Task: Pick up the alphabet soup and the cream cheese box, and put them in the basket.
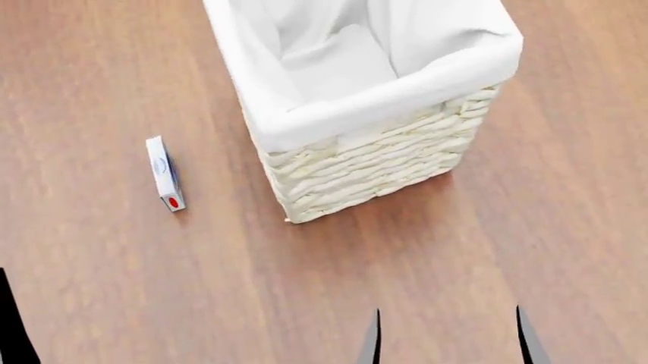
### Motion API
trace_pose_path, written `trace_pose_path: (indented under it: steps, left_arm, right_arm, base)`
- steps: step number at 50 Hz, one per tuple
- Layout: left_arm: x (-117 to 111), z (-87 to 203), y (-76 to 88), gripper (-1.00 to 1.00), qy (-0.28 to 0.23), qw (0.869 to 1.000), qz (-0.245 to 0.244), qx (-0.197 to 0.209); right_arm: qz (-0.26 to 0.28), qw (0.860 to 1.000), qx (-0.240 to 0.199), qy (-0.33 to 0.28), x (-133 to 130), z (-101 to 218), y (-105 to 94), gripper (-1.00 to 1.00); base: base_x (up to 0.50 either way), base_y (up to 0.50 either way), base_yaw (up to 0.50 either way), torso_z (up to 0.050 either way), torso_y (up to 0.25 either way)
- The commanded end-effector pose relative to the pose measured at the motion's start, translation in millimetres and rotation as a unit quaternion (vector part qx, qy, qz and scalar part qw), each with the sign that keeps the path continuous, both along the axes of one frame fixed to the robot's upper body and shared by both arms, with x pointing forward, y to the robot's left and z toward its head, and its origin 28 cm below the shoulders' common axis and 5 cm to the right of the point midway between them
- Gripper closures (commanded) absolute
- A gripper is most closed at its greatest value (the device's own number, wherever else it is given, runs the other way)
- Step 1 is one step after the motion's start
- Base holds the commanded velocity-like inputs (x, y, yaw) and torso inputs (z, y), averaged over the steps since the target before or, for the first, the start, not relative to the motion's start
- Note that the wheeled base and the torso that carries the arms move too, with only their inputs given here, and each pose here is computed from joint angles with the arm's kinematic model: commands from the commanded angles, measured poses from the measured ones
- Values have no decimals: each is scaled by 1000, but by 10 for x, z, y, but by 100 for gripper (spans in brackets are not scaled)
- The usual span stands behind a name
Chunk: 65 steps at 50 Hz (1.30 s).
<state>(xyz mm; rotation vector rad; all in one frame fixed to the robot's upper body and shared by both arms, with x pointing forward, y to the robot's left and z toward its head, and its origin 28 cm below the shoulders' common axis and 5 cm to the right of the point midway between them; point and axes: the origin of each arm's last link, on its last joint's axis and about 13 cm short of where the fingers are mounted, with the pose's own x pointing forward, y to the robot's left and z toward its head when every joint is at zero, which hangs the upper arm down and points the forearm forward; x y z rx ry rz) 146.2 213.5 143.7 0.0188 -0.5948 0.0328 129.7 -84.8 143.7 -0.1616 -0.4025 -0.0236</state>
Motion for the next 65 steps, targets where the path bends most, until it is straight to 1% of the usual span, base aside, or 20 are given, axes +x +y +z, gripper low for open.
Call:
trace_pose_path:
  steps: [1,2,3,7,10,17,23,29,30,33,36,41,49,56,57,58,61,65]
  left_arm:
    - [11,6,-3,-100,2,1000,-4,4]
    - [14,8,-3,-100,2,1000,-5,4]
    - [19,16,-3,-100,0,1000,-6,3]
    - [31,13,-6,-100,1,1000,-9,3]
    - [37,-2,-6,-100,3,1000,-11,2]
    - [64,-24,10,-100,7,1000,-8,4]
    - [72,-42,3,-100,9,1000,-9,4]
    - [78,-59,2,-100,12,1000,-11,5]
    - [77,-56,2,-100,12,1000,-11,5]
    - [74,-60,0,-100,12,1000,-11,5]
    - [76,-64,-3,-100,12,1000,-12,6]
    - [75,-72,-7,-100,13,1000,-14,6]
    - [77,-82,-10,-100,14,1000,-17,4]
    - [90,-96,-9,-100,17,1000,-14,6]
    - [91,-99,-12,-100,18,1000,-14,6]
    - [89,-101,-13,-100,19,1000,-15,6]
    - [83,-120,-23,-100,20,1000,-18,10]
    - [82,-117,-34,-100,21,1000,-21,9]
  right_arm:
    - [-10,998,9,55,-118,-14,18,-100]
    - [-7,997,25,67,-130,-30,14,-100]
    - [-9,996,16,84,-138,-72,12,-100]
    - [-3,994,25,106,-159,-98,21,-100]
    - [-6,994,23,111,-168,-118,15,-100]
    - [0,989,36,144,-153,-158,17,-100]
    - [-9,988,28,152,-171,-160,10,-100]
    - [-1,986,35,165,-205,-172,16,-100]
    - [-6,986,27,166,-206,-180,14,-100]
    - [-11,985,25,171,-208,-189,-7,-100]
    - [-5,984,30,177,-234,-199,5,-100]
    - [-3,981,24,192,-249,-223,11,-100]
    - [-2,972,34,234,-279,-240,-4,-100]
    - [5,968,40,248,-290,-224,7,-100]
    - [13,964,54,259,-301,-229,12,-100]
    - [10,965,49,258,-310,-237,11,-100]
    - [15,961,60,271,-329,-256,-3,-100]
    - [6,960,59,274,-348,-258,-22,-100]
  base:
    - [0,0,0,0,0]
    - [0,0,0,0,0]
    - [0,0,0,0,0]
    - [0,0,0,0,0]
    - [0,0,0,0,0]
    - [0,0,0,0,0]
    - [0,0,0,0,0]
    - [0,0,0,0,0]
    - [0,0,0,0,0]
    - [0,0,0,0,0]
    - [0,0,0,0,0]
    - [0,0,0,0,0]
    - [0,0,0,0,0]
    - [0,0,0,0,0]
    - [0,0,0,0,0]
    - [0,0,0,0,0]
    - [0,0,0,0,0]
    - [0,0,0,0,0]
